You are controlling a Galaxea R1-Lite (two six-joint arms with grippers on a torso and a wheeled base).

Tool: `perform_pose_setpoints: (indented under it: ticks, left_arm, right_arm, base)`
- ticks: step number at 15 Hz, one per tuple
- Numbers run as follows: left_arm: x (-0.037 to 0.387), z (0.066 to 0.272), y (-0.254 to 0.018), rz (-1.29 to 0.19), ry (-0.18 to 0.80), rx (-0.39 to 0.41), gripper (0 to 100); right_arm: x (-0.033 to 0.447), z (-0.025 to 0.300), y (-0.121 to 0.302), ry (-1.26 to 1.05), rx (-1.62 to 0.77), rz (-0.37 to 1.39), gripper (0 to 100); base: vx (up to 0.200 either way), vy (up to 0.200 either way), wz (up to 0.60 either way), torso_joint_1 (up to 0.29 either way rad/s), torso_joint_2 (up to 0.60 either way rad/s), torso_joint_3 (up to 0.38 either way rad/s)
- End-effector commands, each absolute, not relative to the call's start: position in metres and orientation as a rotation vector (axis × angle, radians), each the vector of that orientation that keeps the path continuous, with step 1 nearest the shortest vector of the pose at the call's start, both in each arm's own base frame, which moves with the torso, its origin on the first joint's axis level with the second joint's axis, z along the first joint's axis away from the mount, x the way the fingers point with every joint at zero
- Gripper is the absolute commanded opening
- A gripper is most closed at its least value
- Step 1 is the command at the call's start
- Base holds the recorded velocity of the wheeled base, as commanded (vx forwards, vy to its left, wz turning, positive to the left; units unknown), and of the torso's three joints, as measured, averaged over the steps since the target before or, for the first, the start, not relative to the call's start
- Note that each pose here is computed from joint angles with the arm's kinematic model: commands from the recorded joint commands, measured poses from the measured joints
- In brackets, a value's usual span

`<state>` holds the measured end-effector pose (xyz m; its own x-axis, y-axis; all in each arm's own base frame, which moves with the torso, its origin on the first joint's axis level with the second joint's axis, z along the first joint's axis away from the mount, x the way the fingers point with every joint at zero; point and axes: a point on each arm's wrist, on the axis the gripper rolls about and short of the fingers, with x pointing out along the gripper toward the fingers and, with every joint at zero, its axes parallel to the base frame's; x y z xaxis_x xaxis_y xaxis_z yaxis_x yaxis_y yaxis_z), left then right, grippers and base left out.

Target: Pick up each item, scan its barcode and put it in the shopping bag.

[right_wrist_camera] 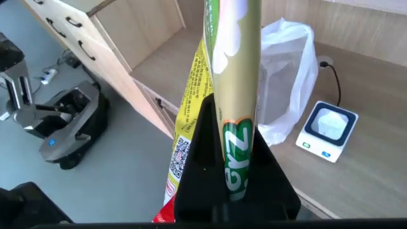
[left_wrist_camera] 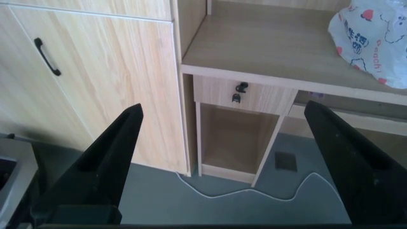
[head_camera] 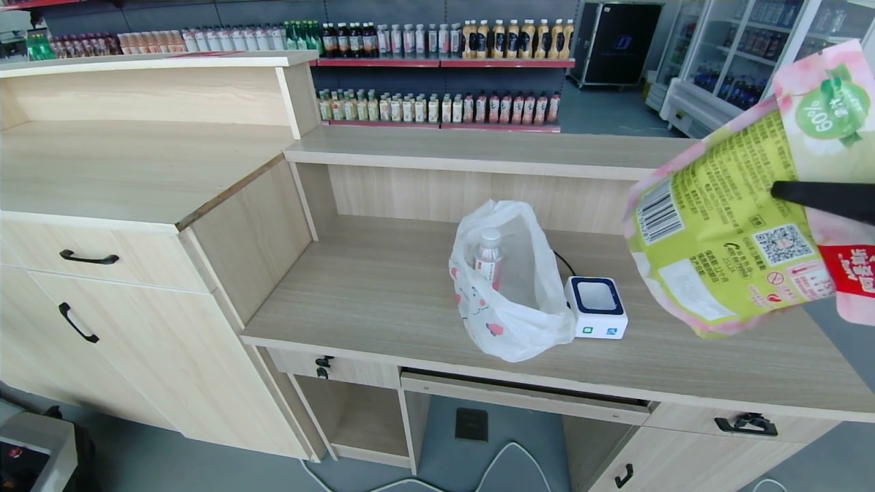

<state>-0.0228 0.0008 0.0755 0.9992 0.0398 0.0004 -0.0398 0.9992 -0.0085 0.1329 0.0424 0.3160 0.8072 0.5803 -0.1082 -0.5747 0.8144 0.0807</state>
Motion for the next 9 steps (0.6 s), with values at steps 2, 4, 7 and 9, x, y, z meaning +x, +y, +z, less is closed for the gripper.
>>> perform_pose_setpoints:
  ticks: [2,4,7,9]
  left_arm:
    - [-0.023,0.075,0.001,0.040,0.000,-0.009,100]
    - [-0.023,0.075,0.001,0.040,0.000,-0.009,100]
    - [-0.023,0.075,0.001,0.040,0.000,-0.009,100]
    - [-0.023,0.075,0.001,0.040,0.000,-0.009,100]
  right_arm:
    - [0.089,0.322,0.039,0.088,0.062,0.698,0]
    - [0.062,0.326,0.035,0.033,0.064,0.779,0]
    - [0.031,0.322,0.029,0.041,0.069,0.917,0]
    - [0.025,0.328,0.025,0.017,0.095,0.921,0]
  base:
    - [0.000,0.000,0.00,0.000,0.00,0.000]
    - [0.000,0.000,0.00,0.000,0.00,0.000]
    - [0.000,0.000,0.00,0.000,0.00,0.000]
    - [0.000,0.000,0.00,0.000,0.00,0.000]
